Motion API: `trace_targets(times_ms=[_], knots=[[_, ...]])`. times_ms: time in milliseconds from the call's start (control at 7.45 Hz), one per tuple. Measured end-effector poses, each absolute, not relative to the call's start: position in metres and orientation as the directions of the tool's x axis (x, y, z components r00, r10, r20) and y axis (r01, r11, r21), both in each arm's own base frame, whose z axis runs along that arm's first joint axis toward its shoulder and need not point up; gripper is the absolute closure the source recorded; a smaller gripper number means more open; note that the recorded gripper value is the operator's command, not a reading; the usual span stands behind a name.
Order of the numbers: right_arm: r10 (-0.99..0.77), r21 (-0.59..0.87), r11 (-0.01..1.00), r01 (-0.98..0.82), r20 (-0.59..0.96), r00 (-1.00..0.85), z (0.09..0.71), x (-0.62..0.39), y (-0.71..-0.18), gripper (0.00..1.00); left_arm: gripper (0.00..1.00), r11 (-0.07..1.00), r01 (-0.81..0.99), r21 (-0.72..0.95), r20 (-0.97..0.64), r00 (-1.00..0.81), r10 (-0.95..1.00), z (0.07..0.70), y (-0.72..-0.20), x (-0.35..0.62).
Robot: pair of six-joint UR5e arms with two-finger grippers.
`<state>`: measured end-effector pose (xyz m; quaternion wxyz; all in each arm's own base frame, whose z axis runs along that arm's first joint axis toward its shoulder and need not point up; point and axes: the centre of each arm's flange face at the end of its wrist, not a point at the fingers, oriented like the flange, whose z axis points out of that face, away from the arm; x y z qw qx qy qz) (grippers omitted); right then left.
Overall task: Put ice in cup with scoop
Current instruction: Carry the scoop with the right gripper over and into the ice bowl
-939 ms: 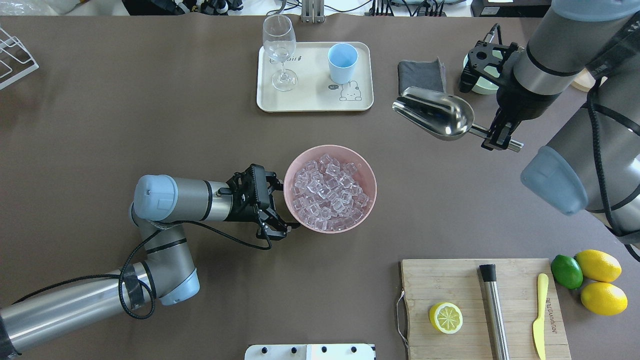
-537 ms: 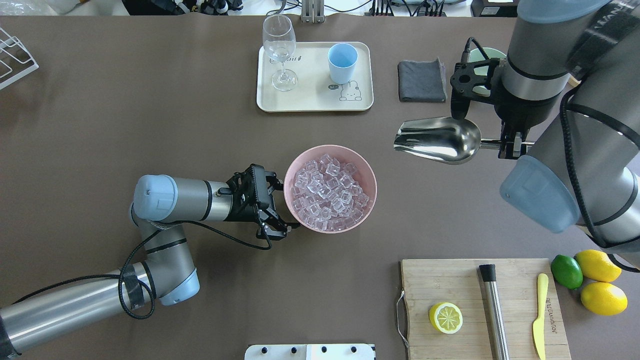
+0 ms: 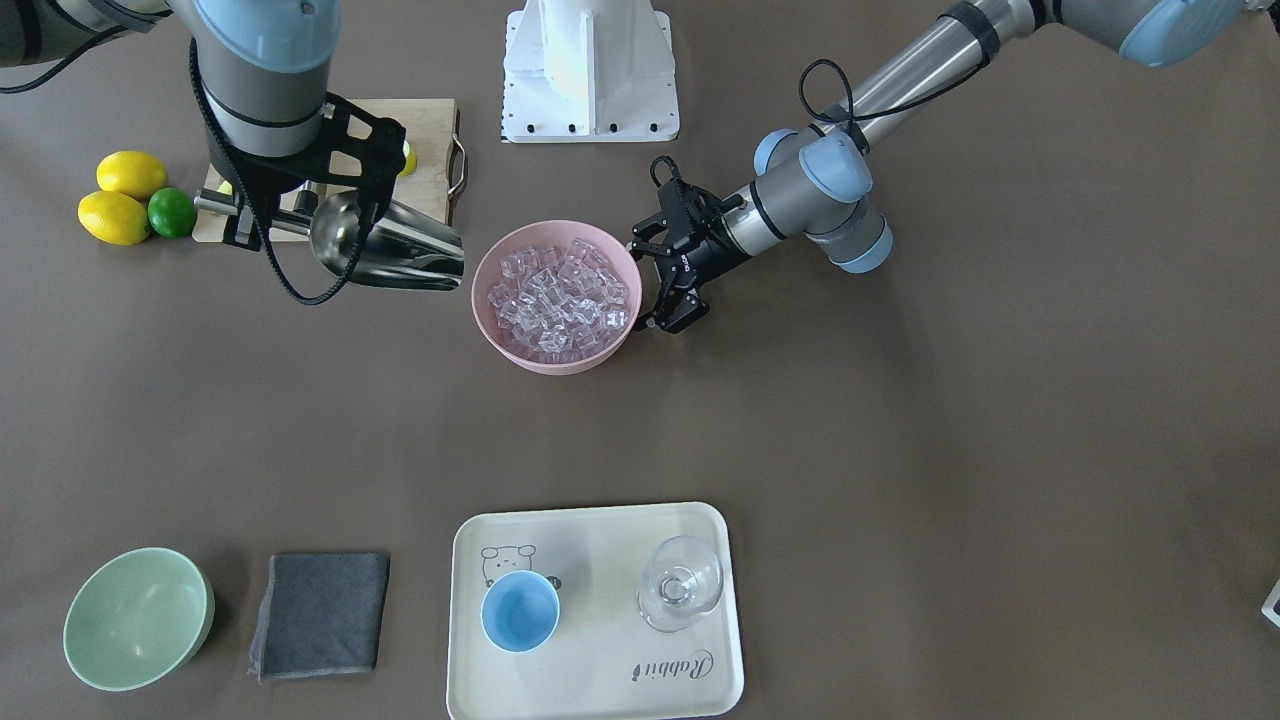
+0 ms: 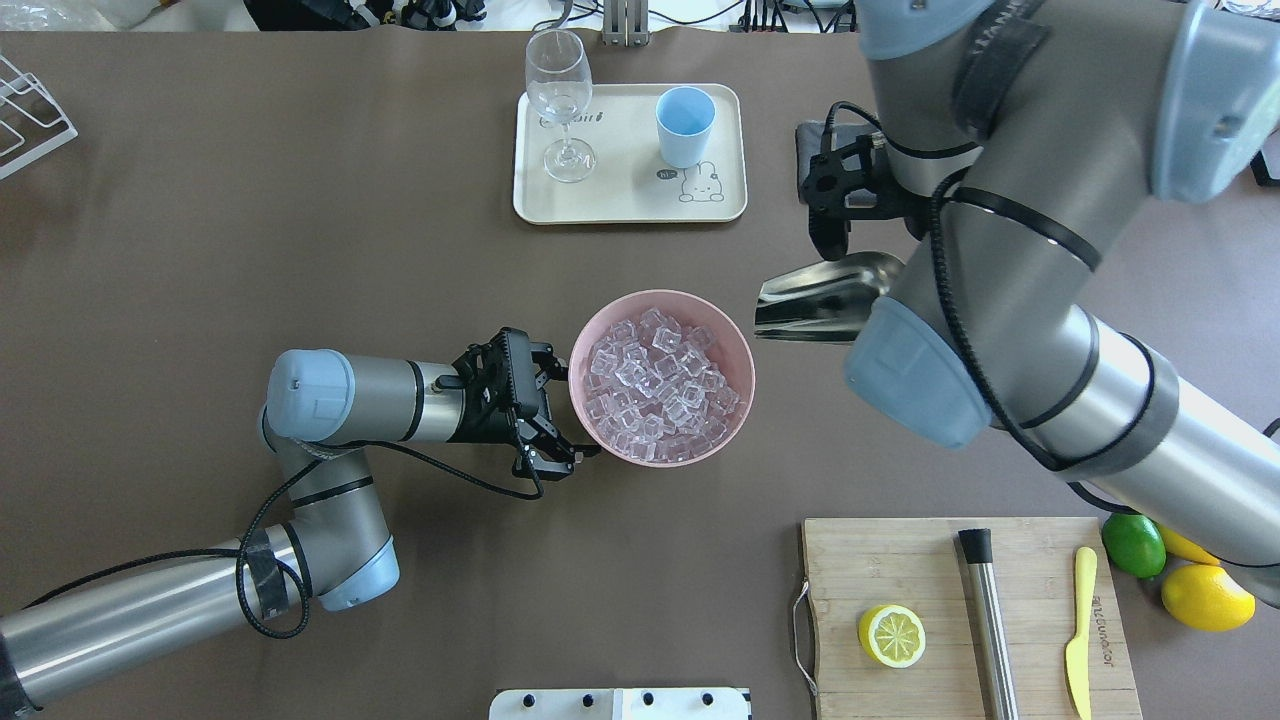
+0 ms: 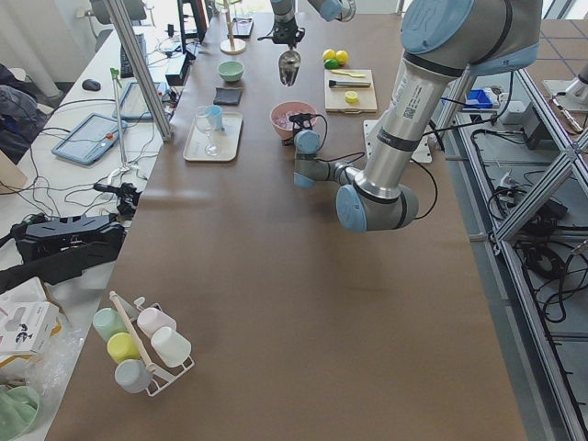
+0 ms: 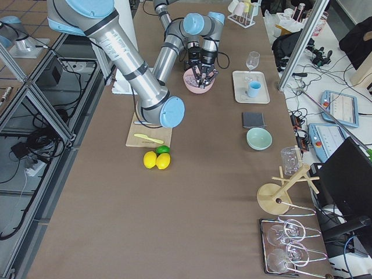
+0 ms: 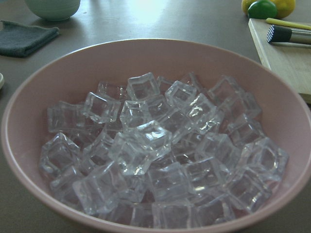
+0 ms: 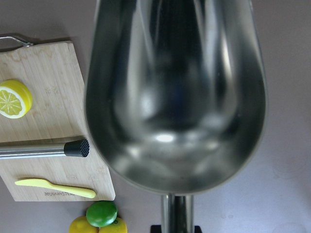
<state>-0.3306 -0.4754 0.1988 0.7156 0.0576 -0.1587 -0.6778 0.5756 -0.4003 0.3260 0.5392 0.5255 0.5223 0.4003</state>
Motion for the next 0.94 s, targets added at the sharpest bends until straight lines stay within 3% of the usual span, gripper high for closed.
trace_targets(times_ms=[939], knots=[[-0.988,0.069,-0.019,0.997,0.153,-0.030,0.175,-0.434,-0.495,1.00,0.03,0.127,0.118,0.985,-0.142,0.134,0.981,0.326,-0.400,0.575]])
